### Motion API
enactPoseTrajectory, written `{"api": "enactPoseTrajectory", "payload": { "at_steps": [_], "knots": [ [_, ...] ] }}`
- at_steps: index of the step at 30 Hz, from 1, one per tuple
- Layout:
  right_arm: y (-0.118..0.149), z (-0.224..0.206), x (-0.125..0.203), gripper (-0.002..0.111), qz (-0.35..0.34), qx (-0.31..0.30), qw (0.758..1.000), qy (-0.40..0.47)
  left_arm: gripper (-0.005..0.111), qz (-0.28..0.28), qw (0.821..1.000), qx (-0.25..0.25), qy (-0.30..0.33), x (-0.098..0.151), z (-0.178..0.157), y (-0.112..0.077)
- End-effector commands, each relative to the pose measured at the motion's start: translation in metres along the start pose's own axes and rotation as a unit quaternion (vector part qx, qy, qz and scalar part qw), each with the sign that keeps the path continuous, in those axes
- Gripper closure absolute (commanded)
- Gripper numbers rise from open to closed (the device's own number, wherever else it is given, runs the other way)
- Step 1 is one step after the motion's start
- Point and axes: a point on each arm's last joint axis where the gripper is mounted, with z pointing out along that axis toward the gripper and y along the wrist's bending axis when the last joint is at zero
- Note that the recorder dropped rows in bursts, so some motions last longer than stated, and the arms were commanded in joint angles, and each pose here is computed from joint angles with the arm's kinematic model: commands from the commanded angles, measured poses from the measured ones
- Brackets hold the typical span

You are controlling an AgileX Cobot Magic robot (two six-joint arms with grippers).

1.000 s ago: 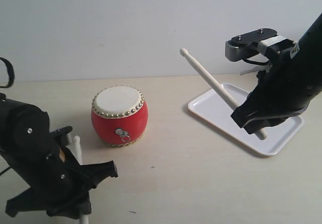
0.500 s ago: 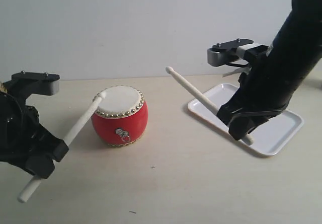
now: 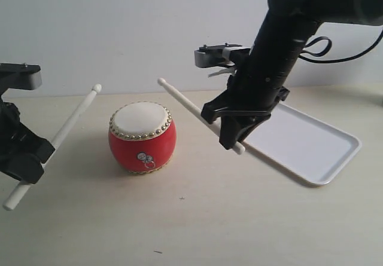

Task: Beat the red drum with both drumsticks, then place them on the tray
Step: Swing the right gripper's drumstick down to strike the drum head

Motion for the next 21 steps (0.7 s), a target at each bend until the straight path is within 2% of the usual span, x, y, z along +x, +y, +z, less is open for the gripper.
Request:
{"api": "enactPoseTrajectory", "payload": {
  "at_steps": [1,7,12,15,21],
  "knots": [
    [0.003,0.002,-0.009,0.108,0.015,-0.004,1.0,-0.005,0.107,-0.004,1.0,-0.003,-0.007,-0.002,0.0,0.008],
    [0.018,0.006,-0.011,0.108,0.005,-0.011,1.0,-0.002,0.107,-0.012,1.0,-0.008,-0.01,-0.001,-0.001,0.023],
    [0.043,0.014,-0.012,0.108,-0.019,-0.016,1.0,0.009,0.107,-0.016,1.0,-0.004,-0.017,-0.001,-0.002,0.026],
    [0.045,0.018,-0.013,0.108,-0.025,-0.006,1.0,0.014,0.107,-0.014,1.0,-0.004,-0.018,-0.001,-0.002,0.025],
    [0.048,-0.026,-0.017,0.108,-0.023,0.044,0.998,-0.043,0.107,-0.009,1.0,-0.003,-0.018,-0.001,-0.002,0.025]
  ]
}}
